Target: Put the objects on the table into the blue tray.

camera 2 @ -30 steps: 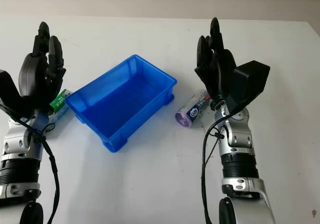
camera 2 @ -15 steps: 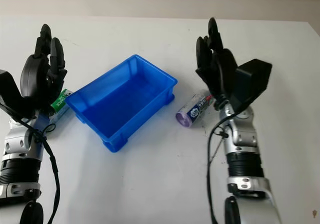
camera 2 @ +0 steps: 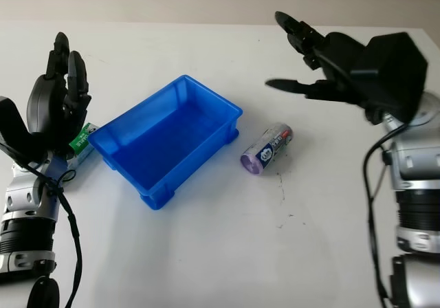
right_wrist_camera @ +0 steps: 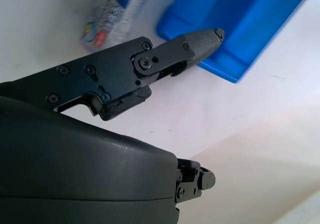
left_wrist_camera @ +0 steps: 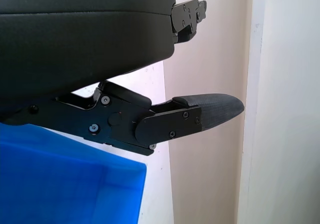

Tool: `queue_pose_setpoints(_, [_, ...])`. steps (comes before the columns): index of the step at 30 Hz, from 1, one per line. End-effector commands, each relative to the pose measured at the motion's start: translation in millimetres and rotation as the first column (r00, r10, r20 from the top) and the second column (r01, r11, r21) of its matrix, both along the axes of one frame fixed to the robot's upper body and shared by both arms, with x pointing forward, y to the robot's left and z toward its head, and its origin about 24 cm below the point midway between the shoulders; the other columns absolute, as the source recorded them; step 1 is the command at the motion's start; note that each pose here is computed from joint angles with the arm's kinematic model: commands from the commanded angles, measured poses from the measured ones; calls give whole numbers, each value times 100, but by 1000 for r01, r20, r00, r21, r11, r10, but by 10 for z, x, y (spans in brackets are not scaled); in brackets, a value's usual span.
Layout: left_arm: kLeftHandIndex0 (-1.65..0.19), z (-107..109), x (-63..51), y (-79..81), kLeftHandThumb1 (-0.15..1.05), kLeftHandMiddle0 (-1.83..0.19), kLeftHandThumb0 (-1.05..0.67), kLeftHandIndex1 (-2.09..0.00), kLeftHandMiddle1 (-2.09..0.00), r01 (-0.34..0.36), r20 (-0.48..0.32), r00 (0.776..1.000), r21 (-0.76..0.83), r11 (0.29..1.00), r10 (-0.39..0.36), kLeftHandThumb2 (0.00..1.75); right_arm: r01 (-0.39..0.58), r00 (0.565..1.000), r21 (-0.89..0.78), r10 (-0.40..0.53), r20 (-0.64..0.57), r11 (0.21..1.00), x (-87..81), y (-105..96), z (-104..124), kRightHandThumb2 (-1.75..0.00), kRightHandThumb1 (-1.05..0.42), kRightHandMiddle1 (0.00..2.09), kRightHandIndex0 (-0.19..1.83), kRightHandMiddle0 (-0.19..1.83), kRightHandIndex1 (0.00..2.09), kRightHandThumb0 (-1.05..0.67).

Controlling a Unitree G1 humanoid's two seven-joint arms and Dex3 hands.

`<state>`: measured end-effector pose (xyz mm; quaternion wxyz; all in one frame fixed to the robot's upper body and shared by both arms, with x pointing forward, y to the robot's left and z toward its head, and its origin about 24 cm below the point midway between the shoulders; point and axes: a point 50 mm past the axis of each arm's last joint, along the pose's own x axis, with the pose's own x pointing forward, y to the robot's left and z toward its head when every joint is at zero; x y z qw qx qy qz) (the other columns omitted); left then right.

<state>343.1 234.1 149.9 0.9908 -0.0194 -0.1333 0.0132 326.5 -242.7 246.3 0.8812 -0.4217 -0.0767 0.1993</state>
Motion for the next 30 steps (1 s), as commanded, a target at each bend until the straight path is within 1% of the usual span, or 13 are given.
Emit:
queue_pose_setpoints(1, [19,59,-3,36,105,19,-75,0,-2,-8,19,1000,12,1000,8,59,-10,999,-115,15,40,993,-52,26,111,-3,-84,9,7,11,11,-71])
queue_pose_setpoints(4, [19,72,1,38,105,18,-75,0,-3,-15,23,1000,15,1000,15,59,-15,999,-238,25,36,971,-91,38,143,-3,-80,8,11,15,11,-70])
queue_pose_setpoints(8, [19,95,16,40,105,19,-75,0,-1,-7,22,1000,7,1000,7,58,-37,999,-360,43,7,932,-129,65,110,-4,-78,6,11,15,9,-69])
queue_pose_setpoints(12, [19,117,26,33,105,19,-75,0,0,2,20,1000,10,1000,-3,59,-75,997,-437,75,-18,896,-164,104,84,-5,-79,5,10,13,8,-65])
queue_pose_setpoints(16, [19,130,36,23,105,19,-75,0,0,5,19,1000,17,1000,-5,60,-108,994,-526,108,-31,843,-195,158,36,-5,-80,5,10,13,7,-59])
queue_pose_setpoints(19, [19,135,43,16,105,19,-75,0,0,9,23,1000,15,1000,-9,60,-125,992,-568,122,-43,814,-209,207,-4,-5,-79,6,13,14,7,-53])
queue_pose_setpoints(24, [19,139,48,15,105,19,-75,0,0,2,22,1000,31,1000,-3,61,-165,985,-645,153,-75,746,-193,287,-112,-6,-81,7,18,20,9,-53])
queue_pose_setpoints(30, [19,138,39,20,105,19,-75,0,-1,1,21,1000,24,1000,-2,60,-206,977,-674,181,-109,709,-141,359,-292,-6,-82,7,20,23,8,-49])
